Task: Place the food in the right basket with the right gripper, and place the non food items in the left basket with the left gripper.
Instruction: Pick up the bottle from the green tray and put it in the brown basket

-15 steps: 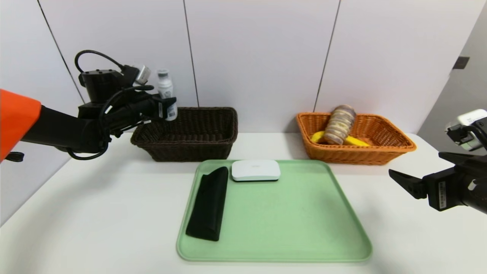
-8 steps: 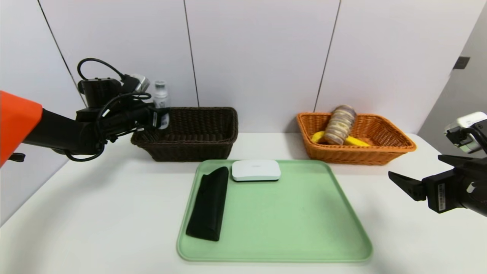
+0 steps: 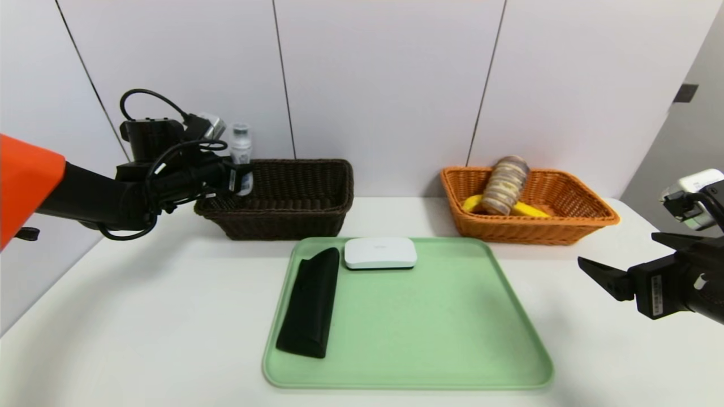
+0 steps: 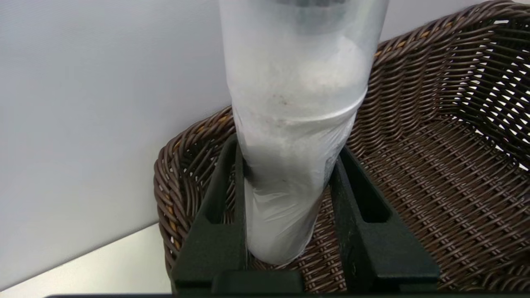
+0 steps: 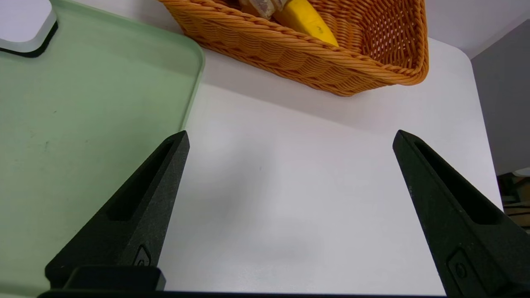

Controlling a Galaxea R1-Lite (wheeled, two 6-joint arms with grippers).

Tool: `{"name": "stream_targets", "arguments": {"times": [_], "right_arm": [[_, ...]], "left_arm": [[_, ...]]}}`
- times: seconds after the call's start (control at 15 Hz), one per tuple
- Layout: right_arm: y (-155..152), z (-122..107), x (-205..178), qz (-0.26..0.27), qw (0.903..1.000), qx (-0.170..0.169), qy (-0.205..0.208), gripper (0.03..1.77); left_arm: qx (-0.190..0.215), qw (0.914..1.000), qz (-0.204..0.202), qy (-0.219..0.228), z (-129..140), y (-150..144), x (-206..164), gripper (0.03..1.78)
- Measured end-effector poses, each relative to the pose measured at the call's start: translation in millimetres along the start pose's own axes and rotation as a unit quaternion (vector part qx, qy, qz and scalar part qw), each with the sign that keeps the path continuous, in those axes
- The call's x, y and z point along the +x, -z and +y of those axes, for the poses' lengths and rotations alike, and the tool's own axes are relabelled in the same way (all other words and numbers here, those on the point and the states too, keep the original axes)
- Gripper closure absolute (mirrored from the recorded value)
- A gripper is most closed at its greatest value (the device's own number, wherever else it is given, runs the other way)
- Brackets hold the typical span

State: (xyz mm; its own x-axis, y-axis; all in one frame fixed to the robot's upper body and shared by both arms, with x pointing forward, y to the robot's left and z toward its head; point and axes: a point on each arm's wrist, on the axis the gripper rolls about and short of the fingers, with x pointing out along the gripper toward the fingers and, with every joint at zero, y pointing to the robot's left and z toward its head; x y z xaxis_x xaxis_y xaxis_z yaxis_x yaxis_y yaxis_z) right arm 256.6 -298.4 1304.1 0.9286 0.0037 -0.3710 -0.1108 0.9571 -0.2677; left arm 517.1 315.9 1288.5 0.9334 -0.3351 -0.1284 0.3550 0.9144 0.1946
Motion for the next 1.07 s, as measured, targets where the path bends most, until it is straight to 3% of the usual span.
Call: {"name": "stream_targets", "arguments": {"times": [1.07], "right_arm": [[0.3, 0.2, 0.4, 0.001, 1.0, -0.001, -0.001, 0.1]], "left_arm": [[-0.002, 0.9999, 0.012, -0.008, 0.1, 8.1, 4.0, 1.21]]}}
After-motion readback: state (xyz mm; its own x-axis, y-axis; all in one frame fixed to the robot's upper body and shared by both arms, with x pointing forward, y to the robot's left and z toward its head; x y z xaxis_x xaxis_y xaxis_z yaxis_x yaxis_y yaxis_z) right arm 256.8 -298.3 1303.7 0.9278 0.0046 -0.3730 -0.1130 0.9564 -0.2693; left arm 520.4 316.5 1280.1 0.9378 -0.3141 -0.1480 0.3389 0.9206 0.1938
